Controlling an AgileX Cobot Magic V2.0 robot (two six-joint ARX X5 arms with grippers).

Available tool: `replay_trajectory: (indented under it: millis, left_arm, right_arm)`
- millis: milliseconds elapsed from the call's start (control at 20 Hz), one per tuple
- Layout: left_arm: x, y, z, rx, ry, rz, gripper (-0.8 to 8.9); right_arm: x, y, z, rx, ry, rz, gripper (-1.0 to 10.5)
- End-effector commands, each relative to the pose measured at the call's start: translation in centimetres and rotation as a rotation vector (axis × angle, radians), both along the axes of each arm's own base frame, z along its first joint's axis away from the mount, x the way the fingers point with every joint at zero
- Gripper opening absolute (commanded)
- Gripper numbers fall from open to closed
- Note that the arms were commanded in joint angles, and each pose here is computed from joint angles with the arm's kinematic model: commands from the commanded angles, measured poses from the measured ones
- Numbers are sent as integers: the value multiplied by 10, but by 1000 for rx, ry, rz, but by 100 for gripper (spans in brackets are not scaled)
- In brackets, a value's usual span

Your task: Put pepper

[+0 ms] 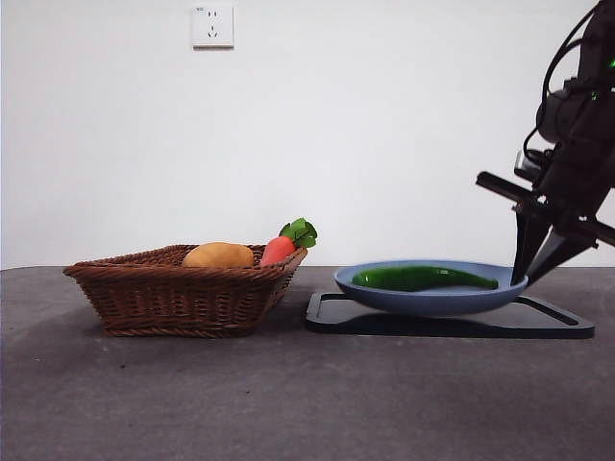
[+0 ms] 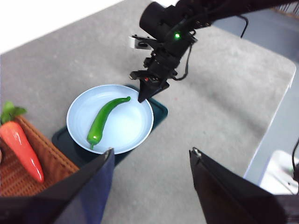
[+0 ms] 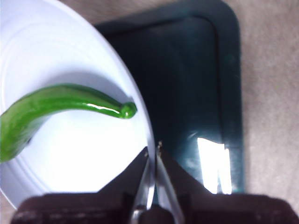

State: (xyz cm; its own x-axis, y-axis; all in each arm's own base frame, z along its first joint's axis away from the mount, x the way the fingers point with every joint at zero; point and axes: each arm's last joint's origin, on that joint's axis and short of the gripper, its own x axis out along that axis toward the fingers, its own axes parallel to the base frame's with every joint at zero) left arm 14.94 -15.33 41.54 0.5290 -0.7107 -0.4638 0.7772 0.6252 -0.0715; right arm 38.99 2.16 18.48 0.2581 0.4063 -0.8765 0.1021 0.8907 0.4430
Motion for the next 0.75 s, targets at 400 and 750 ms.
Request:
replay_trajectory:
  millis: [400, 750]
  left_arm:
    - [-1, -2, 5, -19, 0, -3, 286]
    - [-2, -1, 4, -12, 7, -2, 287]
  right_arm:
    - [6, -2, -9, -78, 35, -23, 3]
    - [6, -2, -9, -78, 26, -5, 188]
